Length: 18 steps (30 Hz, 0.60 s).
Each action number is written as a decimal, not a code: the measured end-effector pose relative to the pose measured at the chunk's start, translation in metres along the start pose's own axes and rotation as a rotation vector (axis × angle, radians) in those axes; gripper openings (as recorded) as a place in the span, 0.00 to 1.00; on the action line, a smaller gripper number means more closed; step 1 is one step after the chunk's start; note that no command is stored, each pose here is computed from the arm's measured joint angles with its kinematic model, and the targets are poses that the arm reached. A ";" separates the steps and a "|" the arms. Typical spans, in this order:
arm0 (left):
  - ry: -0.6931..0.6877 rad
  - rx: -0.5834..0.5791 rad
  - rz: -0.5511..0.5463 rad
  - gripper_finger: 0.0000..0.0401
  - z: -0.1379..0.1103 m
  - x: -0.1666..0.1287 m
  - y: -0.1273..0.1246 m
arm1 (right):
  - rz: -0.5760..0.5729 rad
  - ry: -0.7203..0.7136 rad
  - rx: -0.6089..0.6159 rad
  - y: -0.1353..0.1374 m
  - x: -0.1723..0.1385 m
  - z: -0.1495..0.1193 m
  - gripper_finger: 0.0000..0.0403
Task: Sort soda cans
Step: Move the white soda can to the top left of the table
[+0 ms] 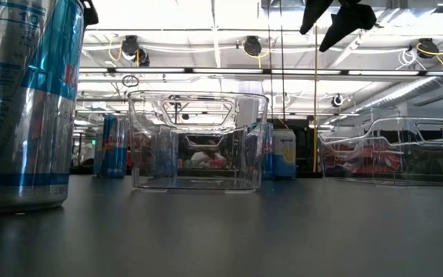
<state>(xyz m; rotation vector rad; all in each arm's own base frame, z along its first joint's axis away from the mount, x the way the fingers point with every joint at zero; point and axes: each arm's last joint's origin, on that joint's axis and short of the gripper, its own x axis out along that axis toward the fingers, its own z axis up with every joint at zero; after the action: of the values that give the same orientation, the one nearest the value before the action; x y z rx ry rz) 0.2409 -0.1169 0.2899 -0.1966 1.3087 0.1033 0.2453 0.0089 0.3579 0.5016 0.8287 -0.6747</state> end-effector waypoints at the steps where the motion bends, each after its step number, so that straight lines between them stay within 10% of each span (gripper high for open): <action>1: 0.006 0.001 0.004 0.96 -0.001 0.002 0.001 | 0.000 0.000 -0.001 0.000 0.000 0.000 0.80; 18: 0.066 0.006 0.017 0.74 -0.010 0.017 0.005 | 0.000 0.001 -0.001 0.000 0.000 0.000 0.80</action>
<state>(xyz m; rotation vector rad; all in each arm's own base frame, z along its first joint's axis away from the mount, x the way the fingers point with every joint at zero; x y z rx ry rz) 0.2352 -0.1150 0.2703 -0.1854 1.3768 0.1085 0.2454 0.0087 0.3579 0.5015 0.8296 -0.6738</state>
